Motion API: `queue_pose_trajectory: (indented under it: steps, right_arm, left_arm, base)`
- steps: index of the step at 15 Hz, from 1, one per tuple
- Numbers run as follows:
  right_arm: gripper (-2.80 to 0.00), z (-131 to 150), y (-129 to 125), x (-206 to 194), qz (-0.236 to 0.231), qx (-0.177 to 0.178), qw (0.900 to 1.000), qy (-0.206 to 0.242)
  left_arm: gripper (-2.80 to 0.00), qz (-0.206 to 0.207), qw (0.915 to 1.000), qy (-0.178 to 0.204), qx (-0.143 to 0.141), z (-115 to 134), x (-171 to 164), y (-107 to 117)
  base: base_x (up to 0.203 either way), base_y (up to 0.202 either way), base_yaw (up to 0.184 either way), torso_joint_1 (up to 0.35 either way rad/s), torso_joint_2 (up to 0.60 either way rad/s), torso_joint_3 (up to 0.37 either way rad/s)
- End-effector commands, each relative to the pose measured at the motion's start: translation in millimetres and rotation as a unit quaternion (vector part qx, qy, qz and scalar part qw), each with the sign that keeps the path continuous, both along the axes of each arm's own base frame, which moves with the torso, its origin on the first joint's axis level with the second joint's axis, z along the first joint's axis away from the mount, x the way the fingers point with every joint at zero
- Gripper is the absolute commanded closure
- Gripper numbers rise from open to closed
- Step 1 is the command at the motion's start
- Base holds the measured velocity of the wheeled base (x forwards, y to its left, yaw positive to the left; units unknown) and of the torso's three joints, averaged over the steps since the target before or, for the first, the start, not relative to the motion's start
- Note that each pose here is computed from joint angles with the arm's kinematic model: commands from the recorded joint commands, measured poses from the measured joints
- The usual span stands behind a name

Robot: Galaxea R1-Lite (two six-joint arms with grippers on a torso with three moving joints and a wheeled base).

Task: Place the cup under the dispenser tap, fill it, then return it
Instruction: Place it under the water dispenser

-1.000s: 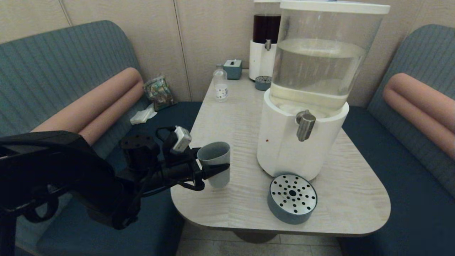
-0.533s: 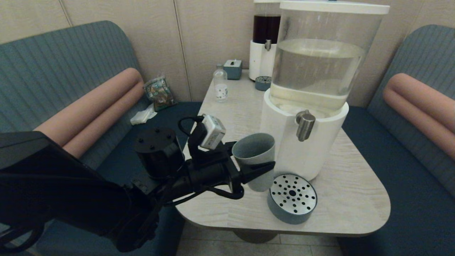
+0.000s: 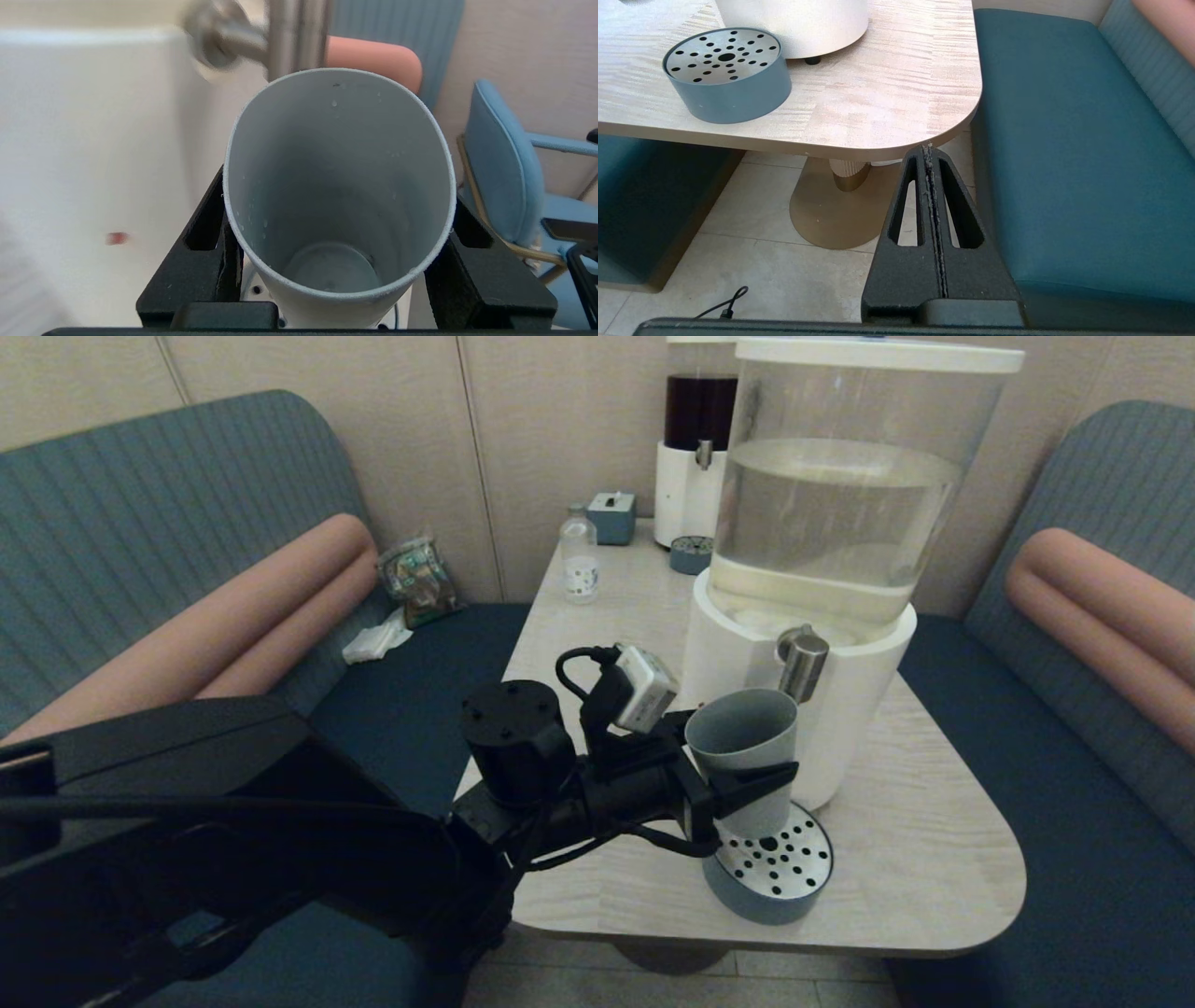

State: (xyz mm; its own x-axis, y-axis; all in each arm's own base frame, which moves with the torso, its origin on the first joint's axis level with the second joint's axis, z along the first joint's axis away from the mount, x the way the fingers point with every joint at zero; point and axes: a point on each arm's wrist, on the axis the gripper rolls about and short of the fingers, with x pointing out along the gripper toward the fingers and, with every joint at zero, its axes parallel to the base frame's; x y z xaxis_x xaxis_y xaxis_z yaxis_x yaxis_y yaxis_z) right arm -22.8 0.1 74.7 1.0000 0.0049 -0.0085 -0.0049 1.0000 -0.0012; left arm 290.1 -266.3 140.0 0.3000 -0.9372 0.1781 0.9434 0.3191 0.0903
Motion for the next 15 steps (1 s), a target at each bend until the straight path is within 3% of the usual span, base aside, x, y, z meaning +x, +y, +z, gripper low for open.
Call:
queue_pose_trajectory:
  steps: [1, 11, 12, 15]
  right_arm:
    - [0.00, 0, 0, 0, 0.001, 0.000, 1.000, -0.001]
    - [0.00, 0, 0, 0, 0.000, 0.000, 1.000, -0.001]
    - [0.00, 0, 0, 0, 0.001, 0.000, 1.000, -0.001]
    - [0.00, 0, 0, 0, 0.001, 0.000, 1.000, -0.001]
  left_arm:
    - [0.00, -0.006, 0.9999, 0.012, 0.010, -19, 7, -10]
    - [0.00, -0.001, 0.9992, 0.030, 0.024, -61, 32, -27]
    - [-2.80, -0.001, 0.9993, 0.030, 0.024, -61, 32, -28]
    - [-2.80, 0.000, 0.9996, 0.024, 0.011, -55, 34, -29]
  base:
    - [0.000, 0.000, 0.000, 0.000, 0.00, 0.000]
    - [0.000, 0.000, 0.000, 0.000, 0.00, 0.000]
    - [0.000, 0.000, 0.000, 0.000, 0.00, 0.000]
    - [0.000, 0.000, 0.000, 0.000, 0.00, 0.000]
